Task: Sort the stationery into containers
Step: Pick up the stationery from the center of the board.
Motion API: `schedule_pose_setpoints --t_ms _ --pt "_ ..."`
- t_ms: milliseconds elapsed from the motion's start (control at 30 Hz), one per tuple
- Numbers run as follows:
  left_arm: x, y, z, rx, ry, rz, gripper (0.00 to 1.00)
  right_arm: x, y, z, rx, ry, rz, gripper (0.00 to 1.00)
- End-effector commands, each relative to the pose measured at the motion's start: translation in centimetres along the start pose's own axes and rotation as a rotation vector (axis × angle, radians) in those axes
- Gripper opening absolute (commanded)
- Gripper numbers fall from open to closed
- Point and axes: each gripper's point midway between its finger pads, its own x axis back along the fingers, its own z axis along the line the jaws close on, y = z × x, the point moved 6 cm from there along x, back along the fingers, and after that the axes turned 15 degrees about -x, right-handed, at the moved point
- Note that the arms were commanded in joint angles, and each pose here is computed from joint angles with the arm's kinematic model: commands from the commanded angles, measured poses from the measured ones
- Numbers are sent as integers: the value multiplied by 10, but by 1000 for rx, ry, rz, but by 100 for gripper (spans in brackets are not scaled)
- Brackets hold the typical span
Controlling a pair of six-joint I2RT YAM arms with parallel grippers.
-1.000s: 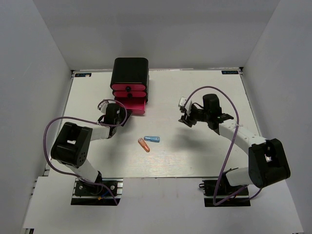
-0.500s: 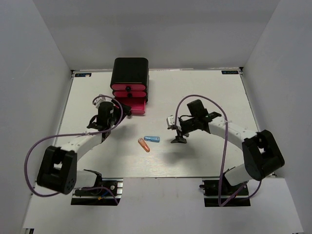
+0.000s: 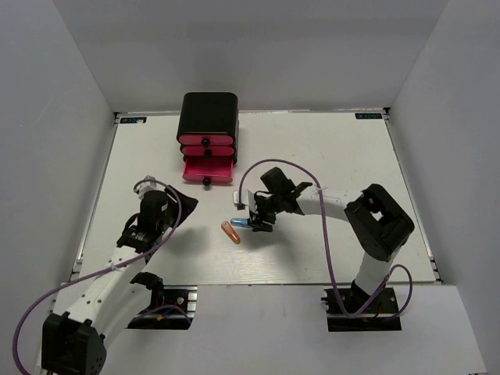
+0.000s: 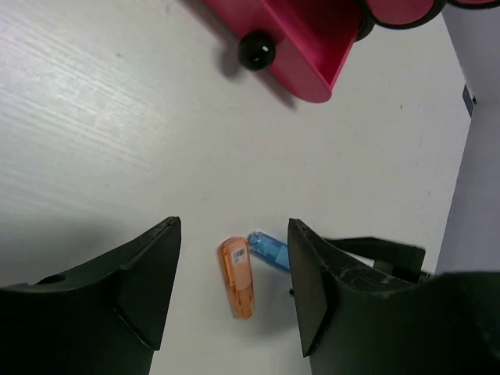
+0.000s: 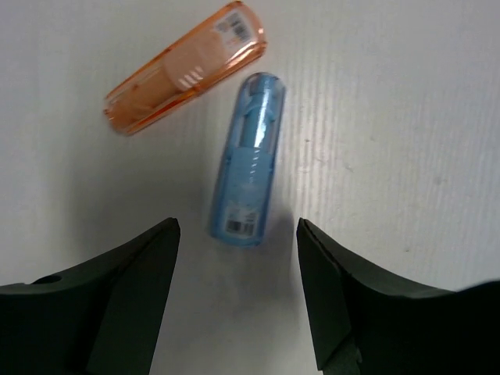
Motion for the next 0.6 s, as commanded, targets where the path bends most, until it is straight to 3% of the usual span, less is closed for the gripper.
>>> schedule_pose_setpoints --t_ms 0,167,300,433,567 --pt "16 -10 10 12 37 28 67 -6 23 -20 -35 -108 -19 67" --pt "23 -11 13 10 54 33 67 -19 22 -15 -29 -79 13 61" --pt "23 -17 15 18 50 63 67 -26 18 -6 -33 -26 52 33" --pt "21 -24 19 28 56 86 67 -23 18 -3 -25 -4 68 18" --pt "19 -30 20 29 42 98 67 -12 46 -21 11 -57 25 13"
